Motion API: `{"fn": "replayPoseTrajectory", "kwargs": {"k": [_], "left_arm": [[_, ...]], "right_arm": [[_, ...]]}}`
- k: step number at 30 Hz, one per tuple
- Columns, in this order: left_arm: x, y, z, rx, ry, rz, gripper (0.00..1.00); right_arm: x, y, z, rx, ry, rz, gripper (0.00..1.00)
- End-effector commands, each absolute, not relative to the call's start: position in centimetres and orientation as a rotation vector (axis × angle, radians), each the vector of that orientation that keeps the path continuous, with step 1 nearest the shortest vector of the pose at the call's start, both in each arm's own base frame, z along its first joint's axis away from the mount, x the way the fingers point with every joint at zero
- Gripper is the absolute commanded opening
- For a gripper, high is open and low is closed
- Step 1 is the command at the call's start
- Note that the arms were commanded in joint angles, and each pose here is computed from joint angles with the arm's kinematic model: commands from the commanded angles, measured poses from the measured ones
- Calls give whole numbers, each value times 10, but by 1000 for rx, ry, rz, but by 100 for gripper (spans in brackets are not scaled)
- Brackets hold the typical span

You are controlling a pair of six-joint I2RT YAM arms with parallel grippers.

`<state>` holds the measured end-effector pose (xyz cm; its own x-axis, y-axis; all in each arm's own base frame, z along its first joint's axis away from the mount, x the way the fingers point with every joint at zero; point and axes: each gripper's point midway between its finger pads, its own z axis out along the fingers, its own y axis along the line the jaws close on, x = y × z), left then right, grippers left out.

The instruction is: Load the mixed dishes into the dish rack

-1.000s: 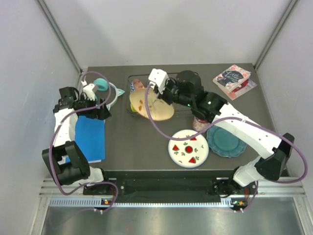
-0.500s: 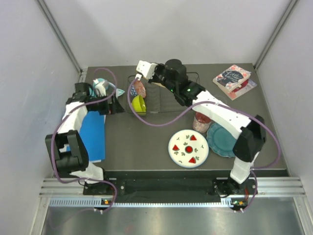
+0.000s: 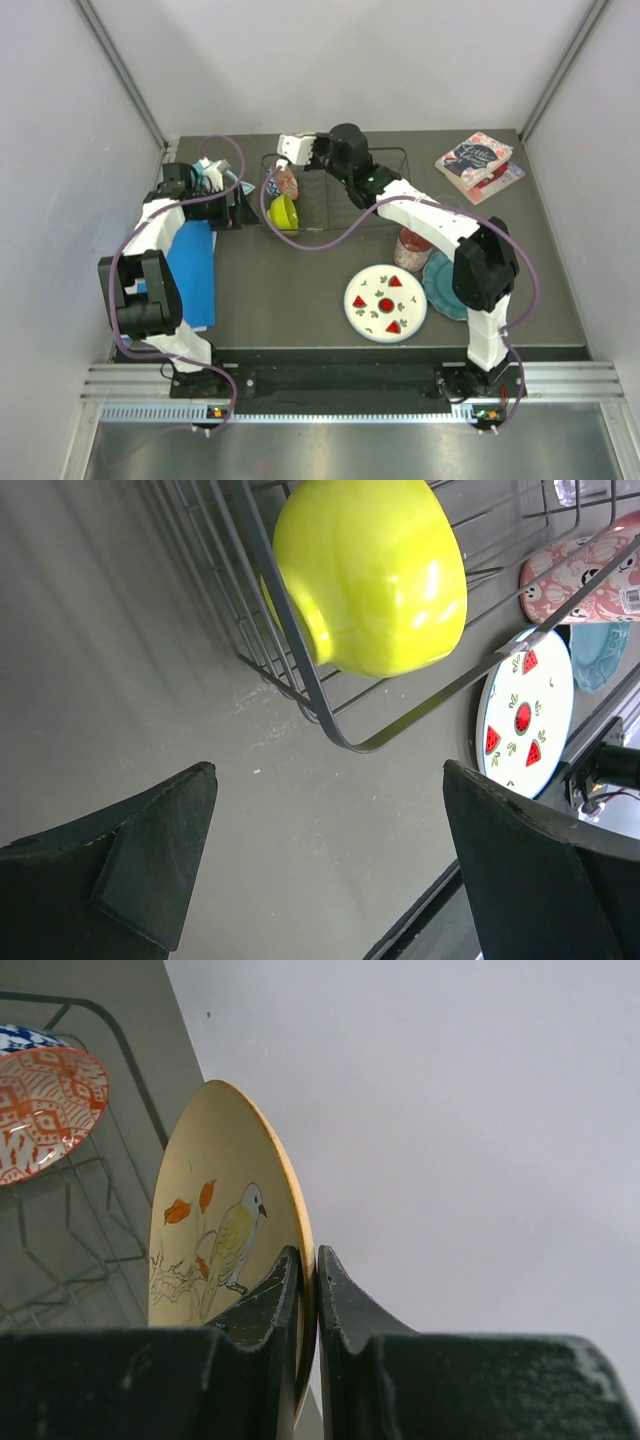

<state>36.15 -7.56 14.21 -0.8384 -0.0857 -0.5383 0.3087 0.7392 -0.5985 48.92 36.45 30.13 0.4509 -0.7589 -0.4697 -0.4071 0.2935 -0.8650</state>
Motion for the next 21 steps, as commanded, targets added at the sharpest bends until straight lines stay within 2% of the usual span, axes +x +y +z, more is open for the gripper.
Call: {"fn": "replayPoseTrajectory", "kwargs": {"k": [1,11,21], "left_arm": [[371,-74,147,220,2331,-932,99],[378,-71,149,244,2317,-910,99],[377,-67,137,228,2335,-903,99]], "right_arm": [[494,358,406,-1105,917,-376,0],[501,366,369,-1150,965,-319,0],[482,367,348,-1177,993,-291,0]]}}
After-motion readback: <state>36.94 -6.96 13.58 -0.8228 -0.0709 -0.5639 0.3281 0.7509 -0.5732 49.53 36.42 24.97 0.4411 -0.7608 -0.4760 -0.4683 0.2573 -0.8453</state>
